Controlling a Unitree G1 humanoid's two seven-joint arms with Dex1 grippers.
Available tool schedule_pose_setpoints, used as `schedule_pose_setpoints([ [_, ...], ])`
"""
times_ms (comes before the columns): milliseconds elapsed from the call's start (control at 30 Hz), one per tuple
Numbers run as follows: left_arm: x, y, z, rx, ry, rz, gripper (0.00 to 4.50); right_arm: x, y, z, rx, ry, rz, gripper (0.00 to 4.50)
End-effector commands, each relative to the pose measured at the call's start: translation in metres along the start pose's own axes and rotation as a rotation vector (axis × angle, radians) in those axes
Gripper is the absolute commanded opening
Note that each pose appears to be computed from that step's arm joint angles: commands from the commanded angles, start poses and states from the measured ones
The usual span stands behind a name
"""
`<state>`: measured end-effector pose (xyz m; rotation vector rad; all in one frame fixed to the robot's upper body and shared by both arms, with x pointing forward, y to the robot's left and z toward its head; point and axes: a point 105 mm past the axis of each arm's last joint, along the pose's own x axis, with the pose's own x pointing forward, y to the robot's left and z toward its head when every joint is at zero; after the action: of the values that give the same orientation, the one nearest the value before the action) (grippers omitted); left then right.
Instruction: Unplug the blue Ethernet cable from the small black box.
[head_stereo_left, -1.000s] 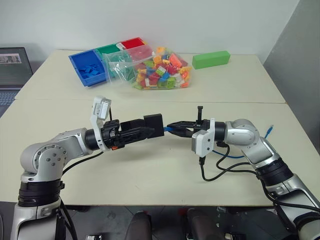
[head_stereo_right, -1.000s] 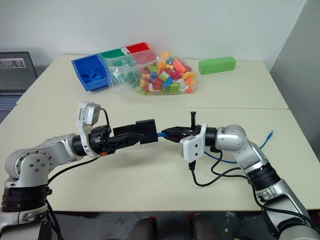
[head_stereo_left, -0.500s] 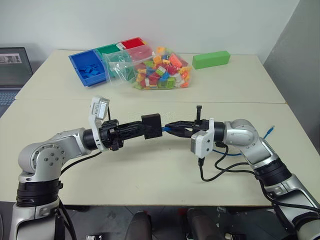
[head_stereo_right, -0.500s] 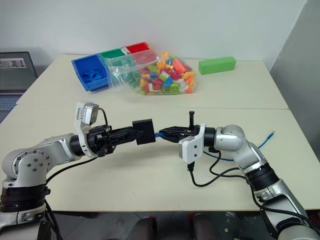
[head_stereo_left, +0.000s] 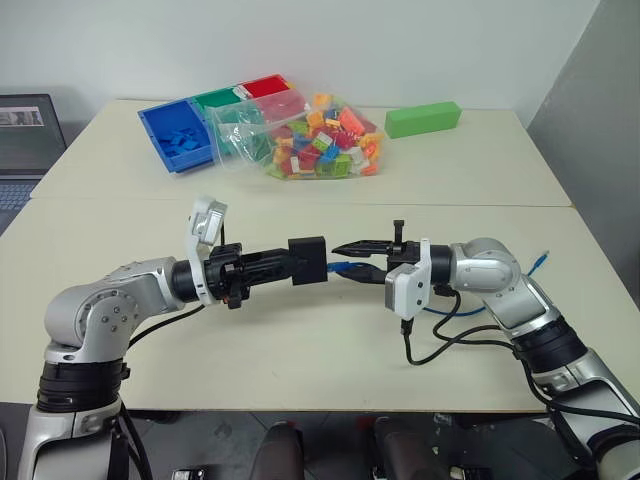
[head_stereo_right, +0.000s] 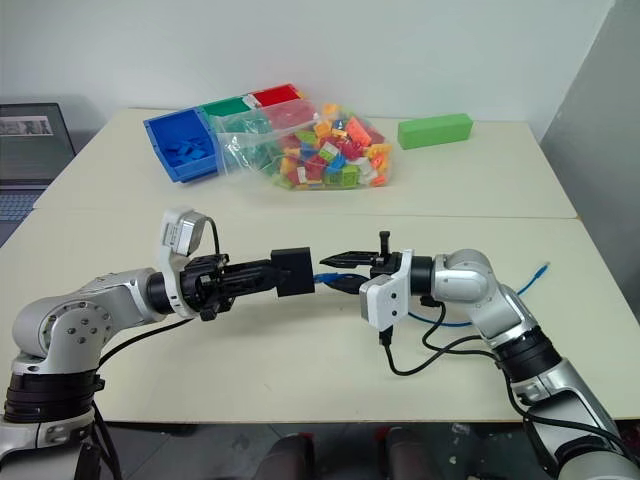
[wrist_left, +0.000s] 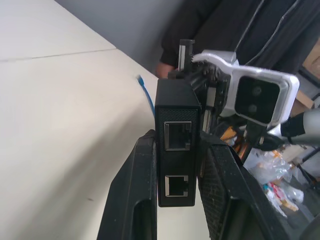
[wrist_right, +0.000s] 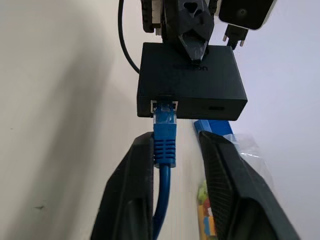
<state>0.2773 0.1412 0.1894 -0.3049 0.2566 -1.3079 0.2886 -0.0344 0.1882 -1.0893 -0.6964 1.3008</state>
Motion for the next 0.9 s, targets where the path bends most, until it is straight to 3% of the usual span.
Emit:
schedule_pose_setpoints([
  [33, 0.000, -0.005, 0.003, 0.066, 0.030, -0.046, 0.77, -0.011, -0.011, 0.020, 0.196, -0.065, -0.021, 2.09],
  [267, -0.004, -0.004, 0.004, 0.140, 0.084, -0.081, 0.77, -0.019, 0.001, 0.024, 0.818, -0.069, 0.024, 2.09],
  [467, -0.002, -0.006, 0.009, 0.156, 0.069, -0.125, 0.77, -0.012, 0.005, 0.022, 1.106, -0.112, 0.038, 2.09],
  [900, -0.004, -0.009, 0.009, 0.148, 0.064, -0.135, 0.77, -0.001, 0.005, 0.023, 1.255, -0.167, 0.042, 2.09],
])
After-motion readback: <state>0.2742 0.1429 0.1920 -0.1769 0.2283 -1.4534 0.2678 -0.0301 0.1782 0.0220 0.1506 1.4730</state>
